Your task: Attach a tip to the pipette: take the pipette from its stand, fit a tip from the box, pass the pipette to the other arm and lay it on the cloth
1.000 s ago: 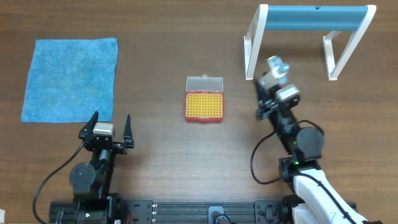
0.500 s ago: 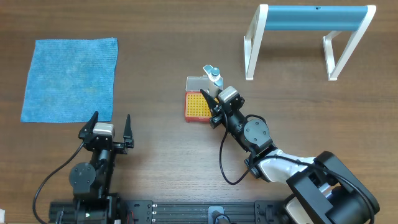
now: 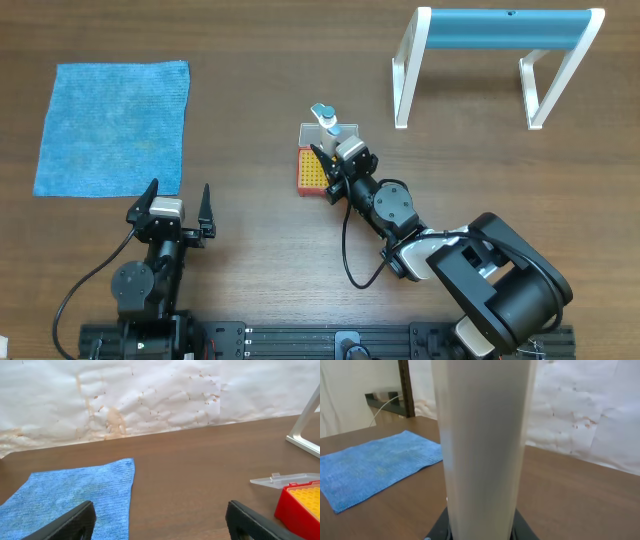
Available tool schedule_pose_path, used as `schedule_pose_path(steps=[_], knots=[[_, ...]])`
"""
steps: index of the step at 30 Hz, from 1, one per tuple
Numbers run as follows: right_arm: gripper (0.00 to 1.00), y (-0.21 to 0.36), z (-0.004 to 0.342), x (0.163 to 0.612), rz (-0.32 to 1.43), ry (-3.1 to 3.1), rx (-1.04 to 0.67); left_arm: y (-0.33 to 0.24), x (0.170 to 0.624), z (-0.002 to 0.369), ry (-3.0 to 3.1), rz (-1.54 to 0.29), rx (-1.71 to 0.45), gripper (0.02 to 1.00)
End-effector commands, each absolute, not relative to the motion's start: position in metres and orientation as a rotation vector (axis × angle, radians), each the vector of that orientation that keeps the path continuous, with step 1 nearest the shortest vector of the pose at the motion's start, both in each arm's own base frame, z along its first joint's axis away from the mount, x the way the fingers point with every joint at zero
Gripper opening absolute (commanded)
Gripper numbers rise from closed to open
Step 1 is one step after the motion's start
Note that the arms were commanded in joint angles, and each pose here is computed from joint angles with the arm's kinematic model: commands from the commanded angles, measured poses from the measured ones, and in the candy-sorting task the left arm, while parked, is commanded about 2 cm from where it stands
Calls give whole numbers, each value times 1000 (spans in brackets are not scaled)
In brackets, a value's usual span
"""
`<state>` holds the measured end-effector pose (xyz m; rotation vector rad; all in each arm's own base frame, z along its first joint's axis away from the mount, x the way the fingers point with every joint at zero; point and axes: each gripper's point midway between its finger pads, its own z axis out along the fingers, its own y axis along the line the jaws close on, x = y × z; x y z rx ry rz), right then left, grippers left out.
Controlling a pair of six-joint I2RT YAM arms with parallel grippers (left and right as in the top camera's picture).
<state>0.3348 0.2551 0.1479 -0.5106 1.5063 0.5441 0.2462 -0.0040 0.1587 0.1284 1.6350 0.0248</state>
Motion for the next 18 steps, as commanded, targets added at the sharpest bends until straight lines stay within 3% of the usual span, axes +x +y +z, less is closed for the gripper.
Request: schedule_pose_path(steps=[1, 18], knots=[[75, 261, 151, 339, 559, 1499, -510, -4, 246, 157, 1637, 32, 135, 840], [73, 266, 136, 345, 551, 1548, -525, -4, 246, 157, 1637, 32, 135, 840]])
